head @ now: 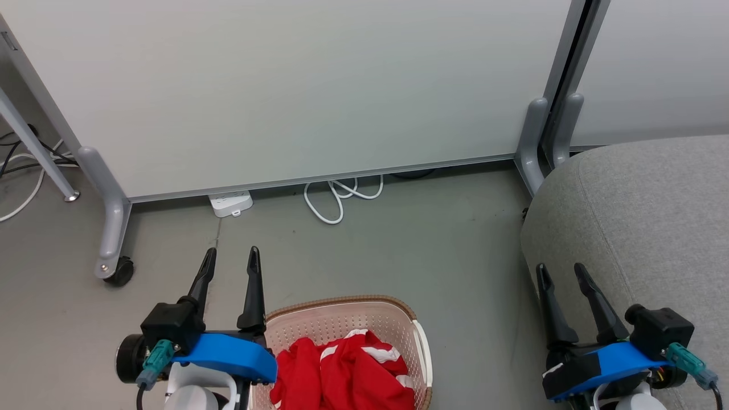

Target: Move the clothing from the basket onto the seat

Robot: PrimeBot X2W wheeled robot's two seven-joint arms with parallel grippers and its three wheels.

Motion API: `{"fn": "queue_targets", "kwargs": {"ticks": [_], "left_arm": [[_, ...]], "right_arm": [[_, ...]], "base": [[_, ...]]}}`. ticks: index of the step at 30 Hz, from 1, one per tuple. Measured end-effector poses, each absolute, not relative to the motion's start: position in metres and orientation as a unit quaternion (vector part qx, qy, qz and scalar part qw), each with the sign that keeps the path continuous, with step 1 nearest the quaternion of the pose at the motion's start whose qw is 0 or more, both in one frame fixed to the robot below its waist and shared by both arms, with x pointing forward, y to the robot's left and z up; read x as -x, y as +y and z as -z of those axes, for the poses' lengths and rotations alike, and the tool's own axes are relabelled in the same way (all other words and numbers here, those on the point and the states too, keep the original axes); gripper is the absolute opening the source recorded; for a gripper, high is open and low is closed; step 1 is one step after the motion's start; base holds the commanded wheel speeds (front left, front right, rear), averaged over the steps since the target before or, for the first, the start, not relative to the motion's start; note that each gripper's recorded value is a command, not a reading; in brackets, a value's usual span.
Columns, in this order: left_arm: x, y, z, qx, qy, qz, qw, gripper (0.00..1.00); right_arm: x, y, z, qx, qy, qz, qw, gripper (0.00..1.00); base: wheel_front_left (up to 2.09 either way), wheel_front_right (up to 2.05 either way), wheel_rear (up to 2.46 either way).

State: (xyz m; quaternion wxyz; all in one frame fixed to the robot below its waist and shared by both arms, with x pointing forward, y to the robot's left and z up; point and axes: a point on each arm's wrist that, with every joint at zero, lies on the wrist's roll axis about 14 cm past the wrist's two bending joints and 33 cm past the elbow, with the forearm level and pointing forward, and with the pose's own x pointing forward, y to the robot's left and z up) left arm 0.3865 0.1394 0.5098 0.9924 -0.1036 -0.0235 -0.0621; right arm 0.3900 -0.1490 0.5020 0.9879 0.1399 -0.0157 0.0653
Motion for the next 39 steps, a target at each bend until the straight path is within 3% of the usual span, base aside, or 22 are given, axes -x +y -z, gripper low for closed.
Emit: {"fn": "queue_targets", "kwargs": {"ticks": [22,39], "left_arm": [[-0.383,0.130,-0.508,0.031,-0.034,0.085,0.995,1.00],[-0.380,0.132,-0.494,0.042,-0.012,0.084,0.995,1.00]], "right_arm": [[-0.388,-0.138,-0.503,-0.062,-0.029,-0.091,0.994,1.00],[-0.388,-0.137,-0.499,-0.061,-0.021,-0.093,0.994,1.00]], "base": [[0.00,0.00,0.00],[0.00,0.00,0.00]]}}
